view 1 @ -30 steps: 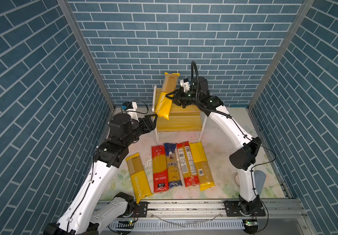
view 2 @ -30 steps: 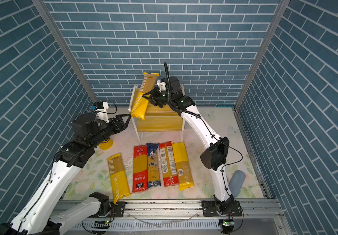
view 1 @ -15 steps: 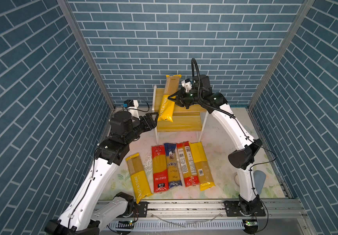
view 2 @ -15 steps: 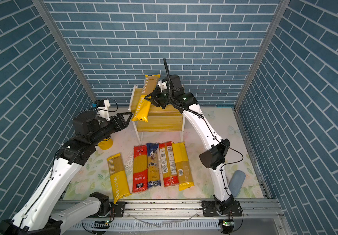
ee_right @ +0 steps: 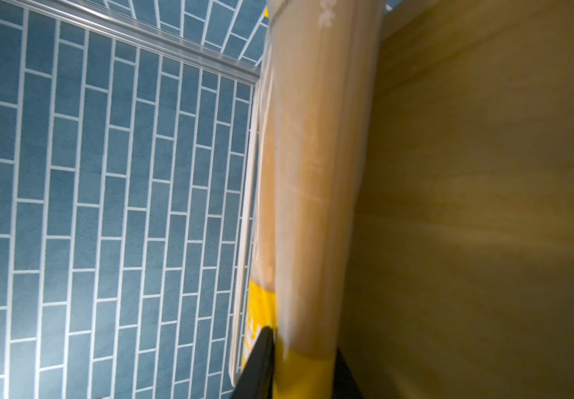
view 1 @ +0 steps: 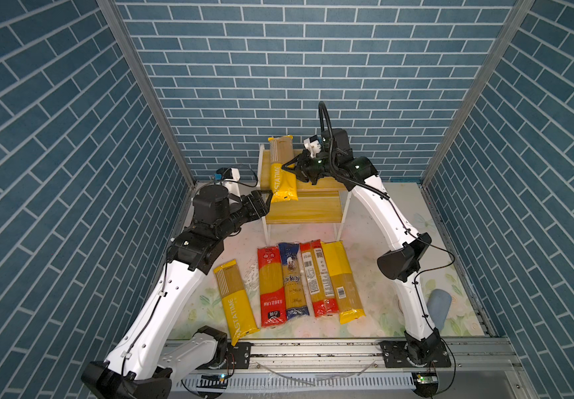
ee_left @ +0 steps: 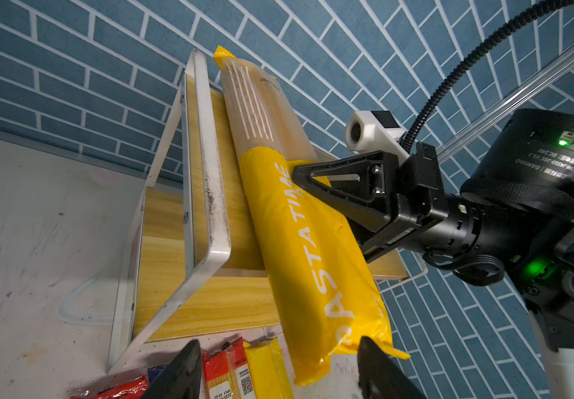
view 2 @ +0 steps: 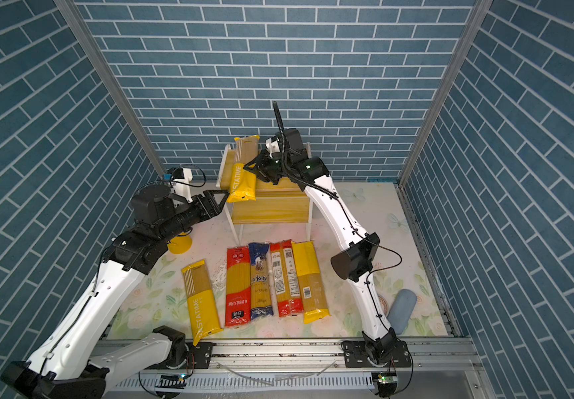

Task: Arrange pasta packages on shelves
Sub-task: Place the pasta bag on the shelf.

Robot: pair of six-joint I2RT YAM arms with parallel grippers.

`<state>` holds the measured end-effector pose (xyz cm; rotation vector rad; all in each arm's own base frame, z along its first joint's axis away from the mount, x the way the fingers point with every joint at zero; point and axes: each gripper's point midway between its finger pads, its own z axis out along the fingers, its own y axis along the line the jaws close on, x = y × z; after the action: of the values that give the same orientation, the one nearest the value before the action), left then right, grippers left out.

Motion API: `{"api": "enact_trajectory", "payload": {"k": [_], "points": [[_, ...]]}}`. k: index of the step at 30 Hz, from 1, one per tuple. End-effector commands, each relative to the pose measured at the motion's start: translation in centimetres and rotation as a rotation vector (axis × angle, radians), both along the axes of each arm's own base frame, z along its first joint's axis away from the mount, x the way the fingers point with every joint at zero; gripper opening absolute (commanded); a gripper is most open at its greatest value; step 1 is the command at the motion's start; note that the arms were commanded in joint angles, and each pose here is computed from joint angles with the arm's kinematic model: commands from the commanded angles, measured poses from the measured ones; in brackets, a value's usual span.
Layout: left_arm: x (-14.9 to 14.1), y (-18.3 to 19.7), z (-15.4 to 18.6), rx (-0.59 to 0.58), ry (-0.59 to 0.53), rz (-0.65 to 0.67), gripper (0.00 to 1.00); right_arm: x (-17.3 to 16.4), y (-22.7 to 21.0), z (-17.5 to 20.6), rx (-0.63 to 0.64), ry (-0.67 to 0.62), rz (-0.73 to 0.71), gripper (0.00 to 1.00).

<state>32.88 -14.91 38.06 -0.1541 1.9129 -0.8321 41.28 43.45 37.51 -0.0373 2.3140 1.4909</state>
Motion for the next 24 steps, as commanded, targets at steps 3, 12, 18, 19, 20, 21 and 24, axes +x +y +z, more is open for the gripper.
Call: {"api": "enact_trajectory", "payload": {"k": [3,12,18,19,20,21,24], "points": [[0.2,0.0,1.5,-0.008,-0.041,-0.004,0.72,-0.9,-2.2,3.2,-0.032,-0.131,-0.011,0.33],[0.4,-0.2,1.6,-0.016,-0.038,-0.012,0.72,-1.9,-4.5,5.2,-0.076,-0.214,-0.03,0.47],[0.2,-0.4,1.3,-0.037,-0.033,-0.017,0.72,-2.5,-2.9,3.5,-0.069,-0.178,0.008,0.34],[0.2,-0.4,1.3,-0.037,-0.033,-0.02,0.72,-2.5,-2.4,3.1,-0.07,-0.169,0.016,0.33],[0.2,-0.5,1.2,-0.04,-0.028,-0.02,0.72,-2.5,-2.1,2.7,-0.072,-0.16,0.02,0.32],[0.1,-0.5,1.2,-0.041,-0.027,-0.024,0.72,-2.4,-1.8,2.1,-0.078,-0.148,0.021,0.31],[-0.2,-0.5,1.2,-0.04,-0.031,-0.025,0.72,-2.3,-0.5,0.7,-0.071,-0.115,0.042,0.3]]}}
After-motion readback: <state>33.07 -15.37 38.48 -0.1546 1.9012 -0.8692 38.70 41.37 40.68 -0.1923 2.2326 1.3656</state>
